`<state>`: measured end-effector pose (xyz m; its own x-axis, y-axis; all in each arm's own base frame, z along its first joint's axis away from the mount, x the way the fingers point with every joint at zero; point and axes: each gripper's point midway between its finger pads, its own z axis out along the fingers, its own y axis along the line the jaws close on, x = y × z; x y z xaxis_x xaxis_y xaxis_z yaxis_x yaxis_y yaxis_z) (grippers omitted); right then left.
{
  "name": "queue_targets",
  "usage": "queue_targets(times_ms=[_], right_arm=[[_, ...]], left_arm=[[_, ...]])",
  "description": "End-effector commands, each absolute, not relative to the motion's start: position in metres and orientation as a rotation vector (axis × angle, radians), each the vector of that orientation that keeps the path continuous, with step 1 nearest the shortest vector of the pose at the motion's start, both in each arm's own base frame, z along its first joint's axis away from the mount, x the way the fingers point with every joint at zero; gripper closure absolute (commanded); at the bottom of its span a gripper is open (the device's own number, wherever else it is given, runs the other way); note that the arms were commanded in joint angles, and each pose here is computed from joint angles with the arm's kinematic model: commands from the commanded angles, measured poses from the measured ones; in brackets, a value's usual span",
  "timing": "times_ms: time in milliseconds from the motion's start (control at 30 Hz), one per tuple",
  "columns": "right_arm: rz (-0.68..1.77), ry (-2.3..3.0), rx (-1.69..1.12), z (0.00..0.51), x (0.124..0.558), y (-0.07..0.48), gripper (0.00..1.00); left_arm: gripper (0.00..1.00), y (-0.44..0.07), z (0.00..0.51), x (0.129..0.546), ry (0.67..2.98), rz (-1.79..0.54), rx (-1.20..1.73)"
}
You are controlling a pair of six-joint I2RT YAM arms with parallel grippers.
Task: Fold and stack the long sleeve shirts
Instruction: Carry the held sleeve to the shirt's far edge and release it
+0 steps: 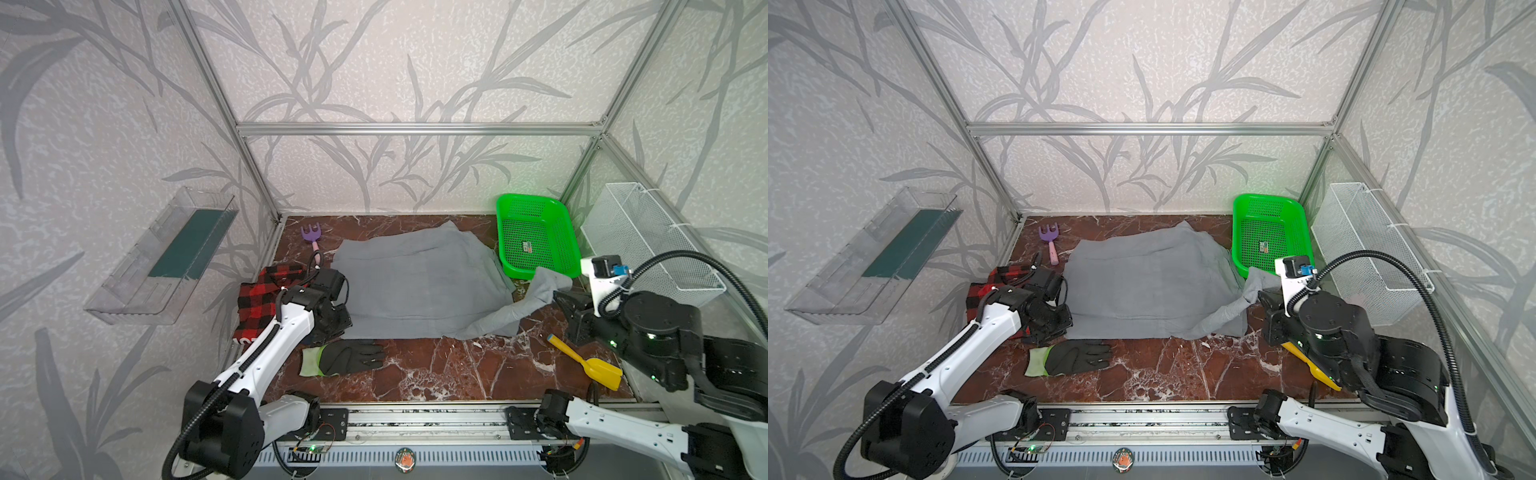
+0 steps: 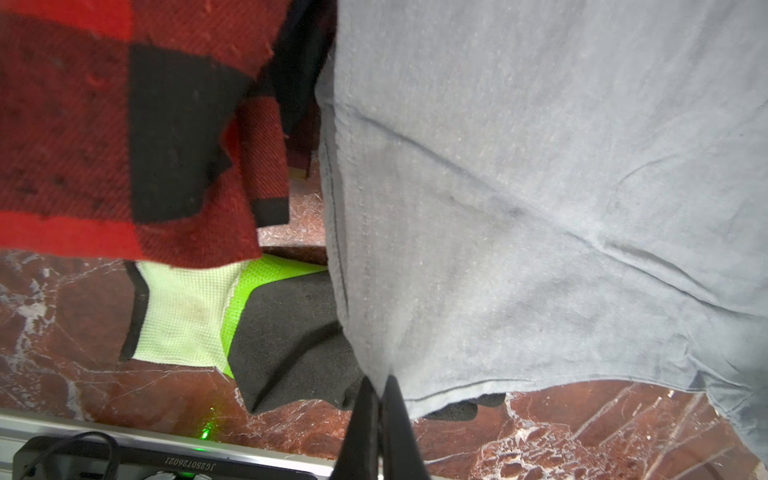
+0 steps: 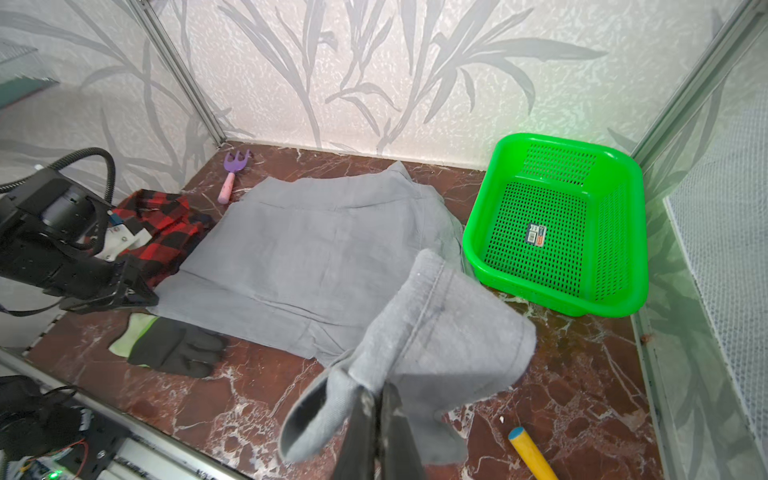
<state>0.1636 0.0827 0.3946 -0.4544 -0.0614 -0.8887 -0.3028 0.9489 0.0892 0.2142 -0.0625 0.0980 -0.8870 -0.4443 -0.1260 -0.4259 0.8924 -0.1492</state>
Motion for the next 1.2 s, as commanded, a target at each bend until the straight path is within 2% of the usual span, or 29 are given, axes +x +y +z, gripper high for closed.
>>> queue_targets(times_ms=[0,100,367,533,833,1167], right_arm=[[0.212,1.915,-0.242,0.425,0.186,0.092,1.00],[0.156,1.862,-0.250,0.447,0.204,0.104,1.00],[0.321,1.890,-0.152,0.466,0.268,0.124,1.00],[0.292,1.871,-0.130,0.479,0.308,0.130,1.00],[0.305,1.931,-0.057,0.453,0.383,0.134,1.00],[0.179,1.957,-0.005,0.428,0.452,0.125,1.00]], left_arm=[[1.00,-0.052,0.103,0.215,2.900,-0.080,-0.723],[1.00,-0.049,0.106,0.221,2.901,-0.038,-0.732],[1.00,-0.048,0.101,0.231,2.978,0.063,-0.754],[1.00,-0.051,0.097,0.244,2.984,0.056,-0.789],[1.00,-0.049,0.088,0.273,2.997,0.066,-0.841],[1.00,-0.041,0.091,0.305,2.979,0.057,-0.862]])
